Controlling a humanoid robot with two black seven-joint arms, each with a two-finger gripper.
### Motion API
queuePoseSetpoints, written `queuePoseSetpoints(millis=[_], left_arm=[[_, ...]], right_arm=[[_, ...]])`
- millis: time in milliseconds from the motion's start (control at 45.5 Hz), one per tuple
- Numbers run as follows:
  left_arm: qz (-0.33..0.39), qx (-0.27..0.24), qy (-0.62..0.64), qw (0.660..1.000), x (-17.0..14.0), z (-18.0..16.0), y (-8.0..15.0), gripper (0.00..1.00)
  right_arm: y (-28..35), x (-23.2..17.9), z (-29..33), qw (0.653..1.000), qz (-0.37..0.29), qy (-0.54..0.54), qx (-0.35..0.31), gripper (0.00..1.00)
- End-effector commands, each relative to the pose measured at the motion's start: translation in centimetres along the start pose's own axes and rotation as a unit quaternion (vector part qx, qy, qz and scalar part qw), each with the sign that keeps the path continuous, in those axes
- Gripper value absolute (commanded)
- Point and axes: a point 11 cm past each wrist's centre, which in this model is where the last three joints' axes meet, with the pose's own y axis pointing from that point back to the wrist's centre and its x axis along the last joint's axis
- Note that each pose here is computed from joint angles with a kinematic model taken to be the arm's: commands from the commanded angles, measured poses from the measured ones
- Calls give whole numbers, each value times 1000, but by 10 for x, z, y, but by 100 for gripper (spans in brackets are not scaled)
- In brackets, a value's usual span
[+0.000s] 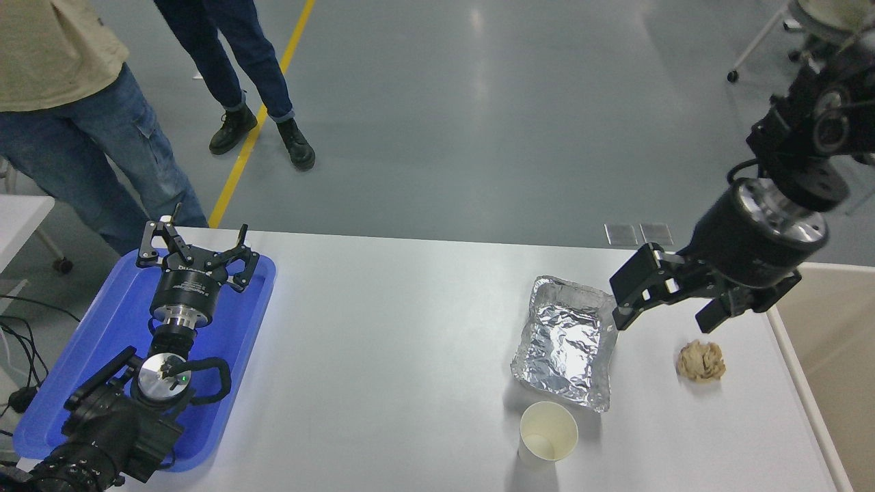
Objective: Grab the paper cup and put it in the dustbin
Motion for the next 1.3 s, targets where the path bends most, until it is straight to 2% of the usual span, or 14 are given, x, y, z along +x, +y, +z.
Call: queuePoseSetpoints(millis=[0,374,1275], left_arm=[[0,0,0,1000,0,0,0,100],[0,0,0,1000,1,0,1,100],[0,0,0,1000,0,0,0,100]], right_arm=[[-71,10,-6,999,-38,25,25,100],[-135,25,37,998,-17,59,-7,100],[-211,4,46,998,-42,10,54,100]])
